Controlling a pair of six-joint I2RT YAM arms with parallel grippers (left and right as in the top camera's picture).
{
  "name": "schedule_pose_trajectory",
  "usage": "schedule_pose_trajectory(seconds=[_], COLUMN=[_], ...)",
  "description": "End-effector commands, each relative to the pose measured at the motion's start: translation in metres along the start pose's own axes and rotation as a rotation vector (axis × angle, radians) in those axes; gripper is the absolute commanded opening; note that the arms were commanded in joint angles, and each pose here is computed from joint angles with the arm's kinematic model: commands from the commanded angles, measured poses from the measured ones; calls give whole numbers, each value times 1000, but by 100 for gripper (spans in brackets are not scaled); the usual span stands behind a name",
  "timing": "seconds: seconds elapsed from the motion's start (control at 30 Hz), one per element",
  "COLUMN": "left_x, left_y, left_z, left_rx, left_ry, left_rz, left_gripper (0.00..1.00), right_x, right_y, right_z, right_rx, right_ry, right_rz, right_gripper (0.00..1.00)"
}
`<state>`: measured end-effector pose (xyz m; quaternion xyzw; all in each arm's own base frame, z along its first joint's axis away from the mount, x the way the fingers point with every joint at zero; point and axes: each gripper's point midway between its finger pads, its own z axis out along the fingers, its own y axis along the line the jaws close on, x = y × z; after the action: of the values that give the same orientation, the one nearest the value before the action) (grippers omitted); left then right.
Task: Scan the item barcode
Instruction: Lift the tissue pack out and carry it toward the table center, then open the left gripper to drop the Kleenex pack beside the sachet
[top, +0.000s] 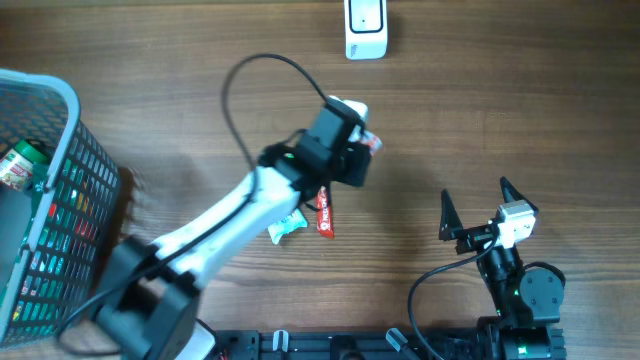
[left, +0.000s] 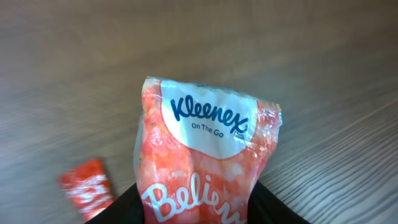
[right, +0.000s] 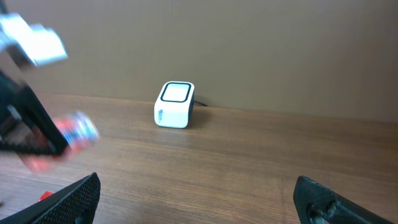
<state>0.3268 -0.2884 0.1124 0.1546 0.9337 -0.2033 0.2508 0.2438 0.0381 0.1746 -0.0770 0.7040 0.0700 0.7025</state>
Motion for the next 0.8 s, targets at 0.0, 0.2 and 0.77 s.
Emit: schedule_pose_trajectory(seconds=[0.0,0.2,0.77], left_x=[32,66,-20], left_y=[-11,-16,8], left_z=[41,64,-62], left_rx=[-21,-35,-207], left_ry=[102,200,-150], left_rz=[11,20,102], left_gripper=[44,76,100], right_x=[-1,-1,-1], right_y=[-2,-2,-2], right_z=[0,0,0], right_rx=[13,13,13], right_ry=[-7,-7,-7], right_rz=[-15,-15,-15], right_gripper=[100,100,100])
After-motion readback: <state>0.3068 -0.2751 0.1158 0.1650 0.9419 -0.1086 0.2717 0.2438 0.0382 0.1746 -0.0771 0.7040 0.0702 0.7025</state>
